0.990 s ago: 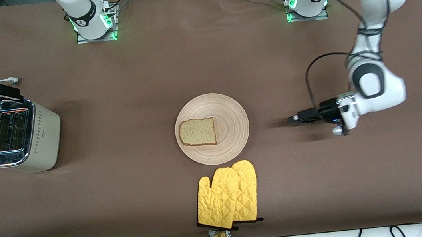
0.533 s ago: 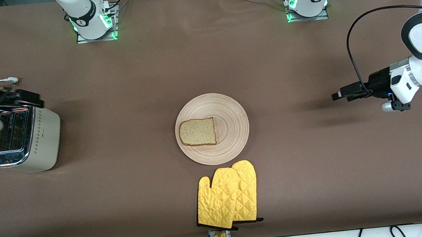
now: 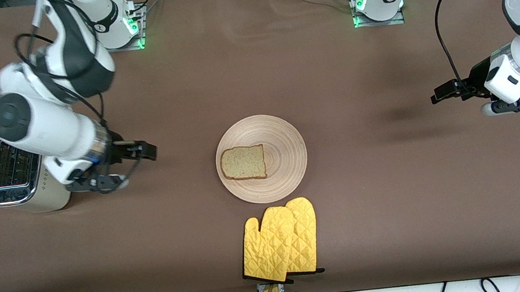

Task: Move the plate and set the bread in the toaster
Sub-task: 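Release the plate with the left gripper while the right gripper reaches the bread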

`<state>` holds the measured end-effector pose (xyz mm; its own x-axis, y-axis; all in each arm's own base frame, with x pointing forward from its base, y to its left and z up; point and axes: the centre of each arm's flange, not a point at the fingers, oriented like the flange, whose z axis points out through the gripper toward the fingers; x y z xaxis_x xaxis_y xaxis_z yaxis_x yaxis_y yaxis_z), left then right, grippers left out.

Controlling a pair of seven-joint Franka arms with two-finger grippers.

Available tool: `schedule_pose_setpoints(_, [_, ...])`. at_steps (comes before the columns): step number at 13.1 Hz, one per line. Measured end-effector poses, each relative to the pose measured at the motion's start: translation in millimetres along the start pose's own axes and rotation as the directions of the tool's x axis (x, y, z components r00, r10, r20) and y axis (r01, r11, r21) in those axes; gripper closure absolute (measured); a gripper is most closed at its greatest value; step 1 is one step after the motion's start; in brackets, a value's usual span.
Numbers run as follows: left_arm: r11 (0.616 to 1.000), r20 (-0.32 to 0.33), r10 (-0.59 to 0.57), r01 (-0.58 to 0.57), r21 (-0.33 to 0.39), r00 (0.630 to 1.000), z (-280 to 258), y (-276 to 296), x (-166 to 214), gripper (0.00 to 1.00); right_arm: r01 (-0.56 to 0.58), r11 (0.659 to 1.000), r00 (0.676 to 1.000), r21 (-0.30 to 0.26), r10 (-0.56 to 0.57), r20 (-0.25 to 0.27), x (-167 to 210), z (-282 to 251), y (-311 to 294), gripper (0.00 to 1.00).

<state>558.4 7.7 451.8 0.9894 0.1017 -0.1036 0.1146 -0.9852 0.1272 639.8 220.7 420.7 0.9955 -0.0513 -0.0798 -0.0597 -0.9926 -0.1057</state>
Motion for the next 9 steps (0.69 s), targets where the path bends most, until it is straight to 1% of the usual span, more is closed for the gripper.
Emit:
schedule_pose_setpoints(3, [0.99, 0.017, -0.067, 0.064, 0.128, 0.998, -24, 30, -9, 0.0, -0.019, 1.0, 1.0, -0.002, 0.019, 0.009, 6, 53, -26, 0.0])
schedule_pose_setpoints(4, [0.985, 0.017, -0.078, 0.074, 0.157, 0.997, -36, 41, -11, 0.0, -0.032, 0.999, 0.999, -0.001, 0.032, 0.005, 4, 70, -42, 0.0])
schedule_pose_setpoints(7, [0.981, 0.024, -0.088, 0.082, 0.174, 0.996, -73, 50, -16, 0.0, -0.047, 0.999, 0.999, 0.004, 0.047, -0.008, -10, 121, -91, 0.0])
schedule_pose_setpoints(9, [0.982, 0.011, -0.09, 0.087, 0.171, 0.996, -109, 53, -21, 0.0, -0.047, 0.999, 0.999, 0.009, 0.047, -0.018, -11, 146, -102, 0.0])
